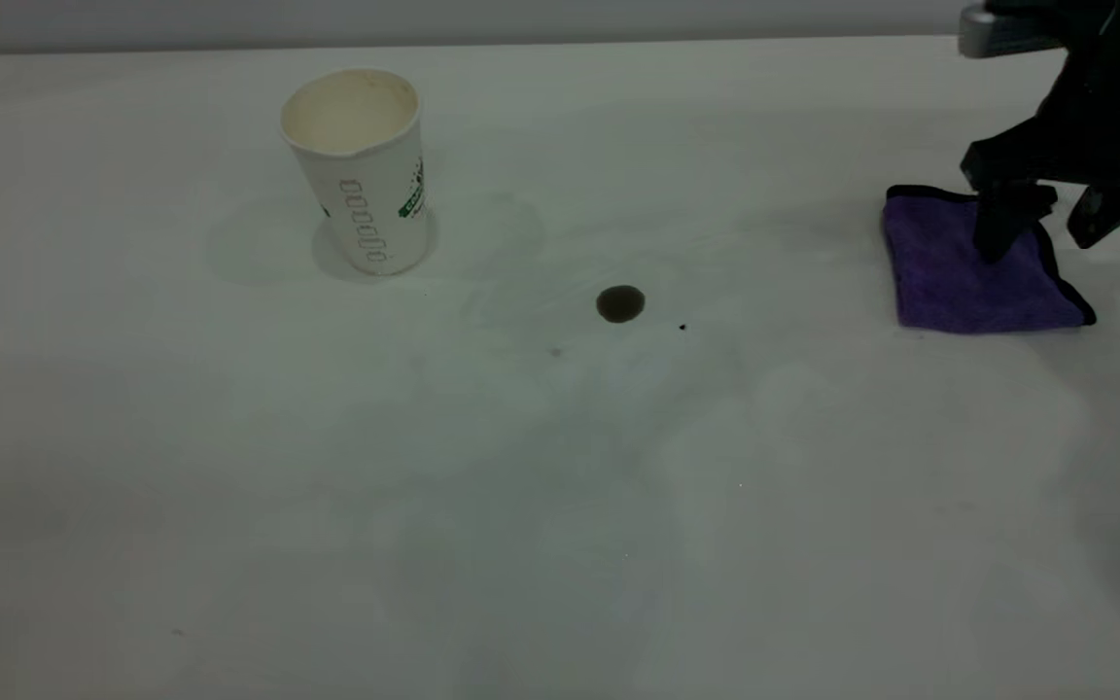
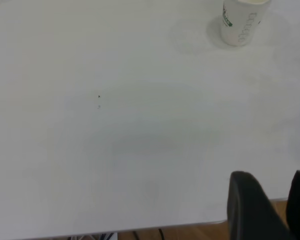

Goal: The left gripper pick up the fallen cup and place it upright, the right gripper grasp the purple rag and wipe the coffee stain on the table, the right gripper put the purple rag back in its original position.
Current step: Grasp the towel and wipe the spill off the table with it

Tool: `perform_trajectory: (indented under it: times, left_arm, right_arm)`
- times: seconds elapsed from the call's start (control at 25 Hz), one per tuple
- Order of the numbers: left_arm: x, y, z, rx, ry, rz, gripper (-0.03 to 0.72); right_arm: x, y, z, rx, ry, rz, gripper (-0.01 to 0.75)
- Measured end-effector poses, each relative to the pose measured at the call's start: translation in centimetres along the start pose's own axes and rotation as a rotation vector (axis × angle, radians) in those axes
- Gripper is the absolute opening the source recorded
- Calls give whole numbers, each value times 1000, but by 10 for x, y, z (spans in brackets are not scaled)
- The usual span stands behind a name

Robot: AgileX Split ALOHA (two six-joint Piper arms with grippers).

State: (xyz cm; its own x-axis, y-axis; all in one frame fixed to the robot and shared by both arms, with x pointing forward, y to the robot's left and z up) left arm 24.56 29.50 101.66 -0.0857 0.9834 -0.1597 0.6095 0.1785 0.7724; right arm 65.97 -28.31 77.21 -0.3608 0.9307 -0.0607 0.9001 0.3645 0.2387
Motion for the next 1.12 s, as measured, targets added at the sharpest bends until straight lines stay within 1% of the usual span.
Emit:
perform_trajectory:
  times: [0.12,0.24,0.32,0.4,0.48,0.52,0.64,0.72,0.76,0.8,0.88,1.0,1.12]
  left_arm:
    - [0,0,0,0,0,0,254]
    - [0,0,0,0,0,0,254]
    - [0,0,0,0,0,0,254]
    - [0,0,0,0,0,0,254]
    - [0,0,0,1,0,0,254]
    - [0,0,0,1,0,0,254]
    - [0,0,0,1,0,0,254]
    - [0,0,0,1,0,0,254]
    - [0,0,0,1,0,0,254]
    - [0,0,0,1,0,0,254]
    - [0,0,0,1,0,0,254]
    - [0,0,0,1,0,0,254]
    - [0,0,0,1,0,0,254]
  right_arm:
    - [1,3,8,1,2,-13,701]
    - [7,7,19,6,8,-56,685]
    - [12,9,27,13,13,-79,660]
    - [15,9,33,23,18,-89,605]
    - [15,10,35,30,26,-81,524]
    - [15,10,37,31,31,-69,468]
    - [18,11,37,31,57,-27,262]
    - [21,13,37,30,74,-39,109]
    - [24,14,37,29,80,-63,76]
    - [29,17,36,27,91,-86,59]
    - [45,24,34,30,119,-119,52]
    - [84,41,26,27,169,-190,51]
    - [123,67,9,-11,198,-277,51]
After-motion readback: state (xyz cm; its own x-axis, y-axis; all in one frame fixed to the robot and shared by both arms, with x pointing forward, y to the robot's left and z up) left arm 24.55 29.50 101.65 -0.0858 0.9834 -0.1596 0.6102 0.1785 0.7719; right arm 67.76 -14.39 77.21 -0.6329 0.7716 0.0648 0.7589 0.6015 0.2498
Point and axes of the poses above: a point on each arm's last joint axis where the gripper is mounted, z pointing out along that axis toward the gripper, x along the wrist's bending axis when the last joint is at zero, y = z × x, the point moved 3 cm from there along z, pointing out along that axis toward the gripper, and after that the axes turned 14 degrees about -z, right-handed, at the moved point
